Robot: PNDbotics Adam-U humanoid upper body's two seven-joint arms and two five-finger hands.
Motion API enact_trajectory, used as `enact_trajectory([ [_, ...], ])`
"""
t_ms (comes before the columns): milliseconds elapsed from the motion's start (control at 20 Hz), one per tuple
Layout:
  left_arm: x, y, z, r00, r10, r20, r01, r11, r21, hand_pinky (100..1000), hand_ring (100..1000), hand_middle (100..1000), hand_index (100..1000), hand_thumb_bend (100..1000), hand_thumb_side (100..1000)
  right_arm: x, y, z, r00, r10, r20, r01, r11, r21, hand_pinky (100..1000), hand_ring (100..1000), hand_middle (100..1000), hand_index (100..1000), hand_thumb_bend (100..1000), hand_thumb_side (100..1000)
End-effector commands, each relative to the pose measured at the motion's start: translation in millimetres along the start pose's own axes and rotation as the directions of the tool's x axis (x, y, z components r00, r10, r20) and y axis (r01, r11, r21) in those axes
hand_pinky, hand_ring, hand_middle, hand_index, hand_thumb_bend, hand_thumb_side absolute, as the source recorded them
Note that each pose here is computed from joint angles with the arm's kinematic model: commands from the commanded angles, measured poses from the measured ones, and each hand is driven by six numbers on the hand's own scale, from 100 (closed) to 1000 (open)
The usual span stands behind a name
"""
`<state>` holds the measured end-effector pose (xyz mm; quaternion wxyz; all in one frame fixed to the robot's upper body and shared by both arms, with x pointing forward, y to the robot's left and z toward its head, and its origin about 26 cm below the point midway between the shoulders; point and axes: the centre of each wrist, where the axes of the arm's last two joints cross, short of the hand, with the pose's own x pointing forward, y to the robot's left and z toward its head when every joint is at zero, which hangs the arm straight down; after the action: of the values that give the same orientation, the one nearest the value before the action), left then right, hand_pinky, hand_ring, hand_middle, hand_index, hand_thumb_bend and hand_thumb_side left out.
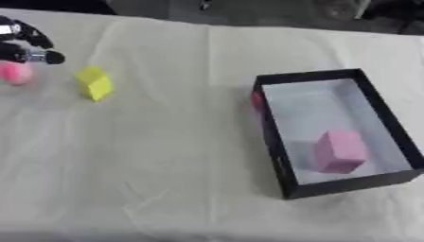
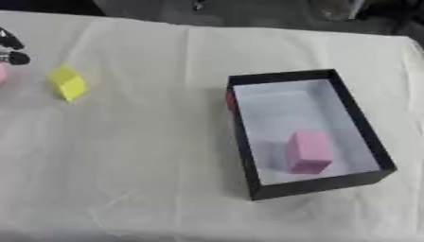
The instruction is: Pick up the objects with one hand, pass them to the other hand, and then place them into the box on the other side of the table.
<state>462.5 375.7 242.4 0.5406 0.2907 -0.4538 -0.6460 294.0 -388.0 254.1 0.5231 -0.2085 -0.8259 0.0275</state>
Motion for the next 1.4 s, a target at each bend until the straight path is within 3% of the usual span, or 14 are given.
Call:
enact_trajectory([
  [50,4.3,12.6,0.5,0.999,-0.041,-0.030,0.041,0.999,0.005,1000,900,792,848,681,865,8.1,-6.8,-3.4,1.000,0.019,0.017,-0.019,1.000,-0.008,725,905,909,957,100,366],
  [400,18.5,9.2,-19.3,0.994,-0.080,-0.074,0.082,0.996,0.022,1000,903,784,842,715,770,8.0,-2.5,-6.2,1.000,0.017,0.012,-0.017,1.000,0.011,727,905,908,957,100,377],
  [850,29.4,-1.2,-37.6,0.985,-0.139,-0.107,0.141,0.990,0.013,1000,904,787,842,738,744,6.1,0.0,-8.0,1.000,0.026,0.006,-0.026,0.999,0.031,730,906,908,958,100,388],
  [1400,30.2,-7.7,-46.5,0.984,-0.122,-0.129,0.122,0.993,-0.006,998,903,786,836,741,762,5.0,-2.9,-9.3,1.000,0.023,0.003,-0.023,0.999,0.023,733,904,906,958,100,396],
])
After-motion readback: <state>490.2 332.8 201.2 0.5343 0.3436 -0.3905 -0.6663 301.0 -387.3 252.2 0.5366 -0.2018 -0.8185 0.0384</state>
